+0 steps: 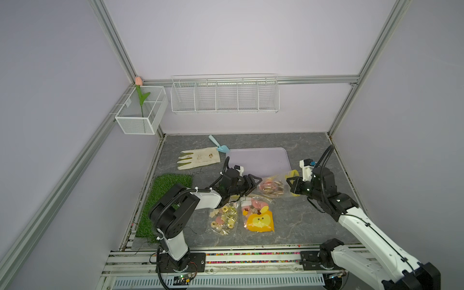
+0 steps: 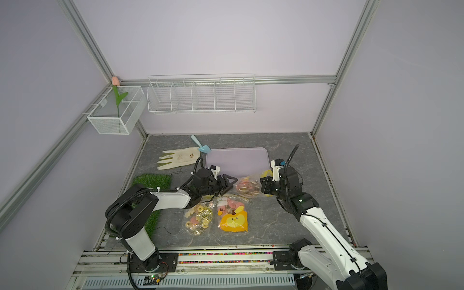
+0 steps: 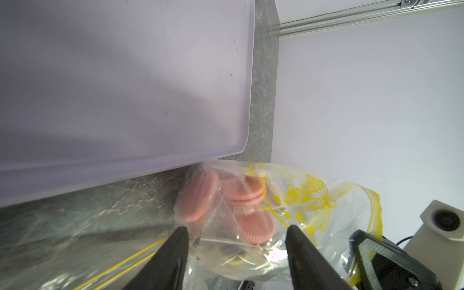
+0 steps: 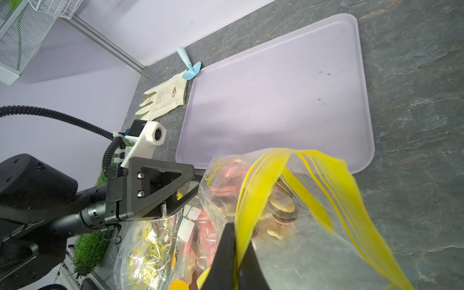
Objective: Pour cookies out of the ziploc bag
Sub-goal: 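Adjust the ziploc bag at the center of the board, then pour the cookies out of the ziploc bag onto the tray.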
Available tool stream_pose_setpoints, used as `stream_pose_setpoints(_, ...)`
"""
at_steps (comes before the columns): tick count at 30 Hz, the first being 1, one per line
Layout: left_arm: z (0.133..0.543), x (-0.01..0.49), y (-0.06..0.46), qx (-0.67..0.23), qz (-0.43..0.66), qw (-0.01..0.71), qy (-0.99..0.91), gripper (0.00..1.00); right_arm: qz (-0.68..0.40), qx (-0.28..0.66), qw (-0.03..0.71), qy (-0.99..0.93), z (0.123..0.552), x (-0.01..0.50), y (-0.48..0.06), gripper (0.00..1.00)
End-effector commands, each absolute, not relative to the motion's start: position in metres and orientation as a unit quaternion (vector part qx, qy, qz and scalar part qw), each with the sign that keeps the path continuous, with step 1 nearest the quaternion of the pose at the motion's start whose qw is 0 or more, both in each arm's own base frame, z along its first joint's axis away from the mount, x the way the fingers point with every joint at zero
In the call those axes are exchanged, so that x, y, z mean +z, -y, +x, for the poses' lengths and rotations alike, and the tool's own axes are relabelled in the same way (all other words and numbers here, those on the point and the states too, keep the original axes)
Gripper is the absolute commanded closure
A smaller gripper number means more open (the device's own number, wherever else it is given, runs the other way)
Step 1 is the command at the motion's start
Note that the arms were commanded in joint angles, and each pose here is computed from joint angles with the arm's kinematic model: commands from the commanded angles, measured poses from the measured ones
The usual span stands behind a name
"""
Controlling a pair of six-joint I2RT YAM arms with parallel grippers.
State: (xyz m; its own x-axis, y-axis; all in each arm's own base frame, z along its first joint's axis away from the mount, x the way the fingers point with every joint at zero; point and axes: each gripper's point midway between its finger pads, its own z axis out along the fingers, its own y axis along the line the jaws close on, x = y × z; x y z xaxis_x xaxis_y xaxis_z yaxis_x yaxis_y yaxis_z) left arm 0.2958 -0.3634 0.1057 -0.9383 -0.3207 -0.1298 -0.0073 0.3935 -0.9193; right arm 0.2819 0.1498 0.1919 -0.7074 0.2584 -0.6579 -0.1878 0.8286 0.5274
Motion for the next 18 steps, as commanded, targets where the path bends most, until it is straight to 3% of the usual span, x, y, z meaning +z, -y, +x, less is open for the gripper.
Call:
stream_pose_setpoints(1,0.296,0.100,0.366,-0.544,-0.105,0.143,-0.820,0.37,0.024,0.293,0.377,-0.878,0.278,0.187,-0.147,0.94)
stream_pose_setpoints(8,0.298,0.107,0.370,-0.563,-0.110,0.145,-0.806,0.39,0.026,0.294,0.377,-0.878,0.278,0.187,-0.147,0.94)
stream_pose_setpoints(18,0.295,0.110,0.378,-0.602,-0.124,0.127,-0.778,0.54,0.028,0.293,0.377,-0.878,0.279,0.186,-0.146,0.94)
